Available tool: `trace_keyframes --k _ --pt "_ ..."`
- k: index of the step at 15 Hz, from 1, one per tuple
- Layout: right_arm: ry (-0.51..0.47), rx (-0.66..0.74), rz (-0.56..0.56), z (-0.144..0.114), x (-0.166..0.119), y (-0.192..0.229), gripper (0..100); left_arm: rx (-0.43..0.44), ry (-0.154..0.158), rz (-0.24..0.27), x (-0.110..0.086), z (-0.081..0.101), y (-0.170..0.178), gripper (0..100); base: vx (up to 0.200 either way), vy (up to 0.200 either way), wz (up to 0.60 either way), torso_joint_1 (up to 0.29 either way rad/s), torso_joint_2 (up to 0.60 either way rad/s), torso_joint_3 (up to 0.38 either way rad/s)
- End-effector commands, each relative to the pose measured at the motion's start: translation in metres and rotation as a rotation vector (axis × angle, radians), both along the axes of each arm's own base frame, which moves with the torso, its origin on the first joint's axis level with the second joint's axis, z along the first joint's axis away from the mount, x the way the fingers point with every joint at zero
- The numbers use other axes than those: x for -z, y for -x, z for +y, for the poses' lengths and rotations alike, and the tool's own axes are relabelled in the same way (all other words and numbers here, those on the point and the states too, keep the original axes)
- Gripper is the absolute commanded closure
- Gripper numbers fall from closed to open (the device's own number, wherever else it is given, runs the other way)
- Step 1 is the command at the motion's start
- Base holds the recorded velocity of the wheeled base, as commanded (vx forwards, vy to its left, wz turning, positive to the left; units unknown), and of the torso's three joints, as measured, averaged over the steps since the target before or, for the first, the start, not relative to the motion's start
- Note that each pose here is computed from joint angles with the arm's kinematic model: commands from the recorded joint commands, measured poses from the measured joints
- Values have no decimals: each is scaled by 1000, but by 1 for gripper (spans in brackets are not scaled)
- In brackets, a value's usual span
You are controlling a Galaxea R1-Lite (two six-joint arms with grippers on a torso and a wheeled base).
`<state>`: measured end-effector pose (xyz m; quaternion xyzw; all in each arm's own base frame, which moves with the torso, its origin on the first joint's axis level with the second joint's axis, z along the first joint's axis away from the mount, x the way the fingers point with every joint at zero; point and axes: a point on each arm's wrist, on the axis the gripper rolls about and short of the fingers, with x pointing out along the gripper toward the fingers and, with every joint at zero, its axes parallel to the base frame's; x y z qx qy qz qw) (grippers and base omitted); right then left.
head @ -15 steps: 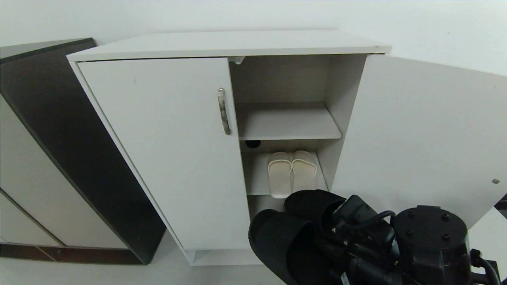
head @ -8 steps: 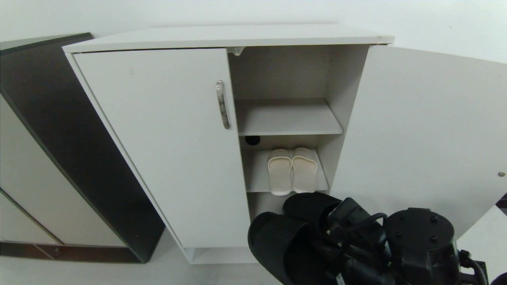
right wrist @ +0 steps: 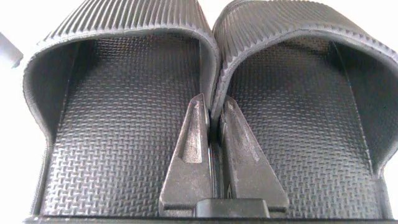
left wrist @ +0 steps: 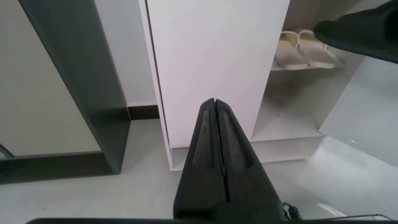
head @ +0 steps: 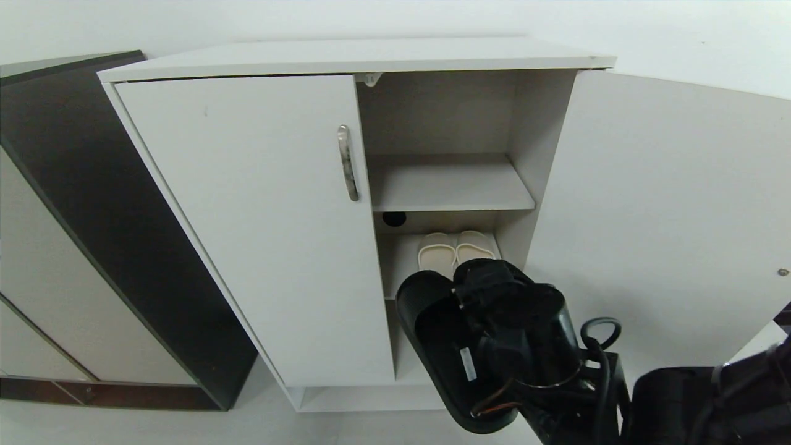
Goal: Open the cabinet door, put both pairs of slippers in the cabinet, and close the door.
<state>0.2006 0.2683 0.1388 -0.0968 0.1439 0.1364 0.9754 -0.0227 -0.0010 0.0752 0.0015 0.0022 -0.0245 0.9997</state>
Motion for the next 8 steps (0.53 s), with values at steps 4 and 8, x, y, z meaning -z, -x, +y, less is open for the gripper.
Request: trace_keyframes --k 4,8 --pt "-157 215 -23 9 -73 -7 100 0 -1 0 0 0 0 100 0 0 0 0 0 0" --pt "-233 165 -76 3 -107 26 100 0 -1 0 0 0 0 100 0 0 0 0 0 0"
